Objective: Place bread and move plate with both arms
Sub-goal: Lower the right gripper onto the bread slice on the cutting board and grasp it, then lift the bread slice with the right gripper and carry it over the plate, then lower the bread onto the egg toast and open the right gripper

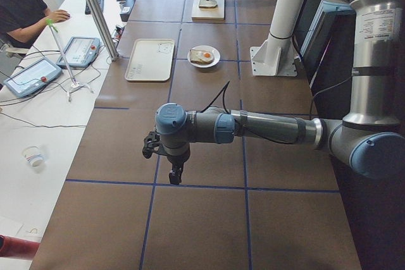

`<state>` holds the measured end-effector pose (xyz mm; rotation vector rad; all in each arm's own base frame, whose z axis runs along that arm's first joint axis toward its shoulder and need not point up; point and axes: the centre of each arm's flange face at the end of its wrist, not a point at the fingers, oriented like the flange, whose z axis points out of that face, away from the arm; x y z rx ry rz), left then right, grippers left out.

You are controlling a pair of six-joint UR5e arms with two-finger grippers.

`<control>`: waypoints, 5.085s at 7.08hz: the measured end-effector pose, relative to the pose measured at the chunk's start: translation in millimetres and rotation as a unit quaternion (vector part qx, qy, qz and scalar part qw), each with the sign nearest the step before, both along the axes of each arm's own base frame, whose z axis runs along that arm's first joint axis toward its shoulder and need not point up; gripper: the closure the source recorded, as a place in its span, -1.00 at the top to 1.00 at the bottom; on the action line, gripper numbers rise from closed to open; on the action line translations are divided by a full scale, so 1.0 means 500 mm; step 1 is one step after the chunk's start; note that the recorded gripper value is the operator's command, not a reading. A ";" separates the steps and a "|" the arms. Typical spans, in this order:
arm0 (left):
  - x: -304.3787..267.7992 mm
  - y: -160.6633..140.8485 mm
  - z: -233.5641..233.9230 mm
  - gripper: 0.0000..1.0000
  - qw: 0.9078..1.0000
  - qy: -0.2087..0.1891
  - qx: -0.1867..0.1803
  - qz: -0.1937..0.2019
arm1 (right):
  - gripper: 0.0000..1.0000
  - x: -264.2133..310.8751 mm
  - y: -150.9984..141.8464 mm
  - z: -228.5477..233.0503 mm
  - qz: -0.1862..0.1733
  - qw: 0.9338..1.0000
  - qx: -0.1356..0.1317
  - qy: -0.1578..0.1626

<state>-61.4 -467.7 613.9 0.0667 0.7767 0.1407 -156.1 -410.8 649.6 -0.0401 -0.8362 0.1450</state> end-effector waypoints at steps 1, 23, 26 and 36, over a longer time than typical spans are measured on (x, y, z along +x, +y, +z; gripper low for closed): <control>0.000 0.001 -0.006 1.00 1.000 0.000 0.002 0.000 | 0.98 -0.010 -0.011 0.001 -0.002 1.000 0.001 0.000; 0.001 -0.007 -0.017 1.00 1.000 -0.001 0.003 -0.001 | -1.00 -0.031 -0.250 -0.455 -0.006 0.968 0.037 -0.249; 0.000 -0.007 -0.014 1.00 1.000 -0.001 0.002 -0.001 | -1.00 -0.151 -0.304 -0.660 -0.031 0.957 0.048 -0.284; 0.001 -0.009 -0.003 1.00 1.000 -0.001 -0.004 -0.001 | -1.00 -0.703 -0.014 -0.789 0.032 0.928 0.117 -0.353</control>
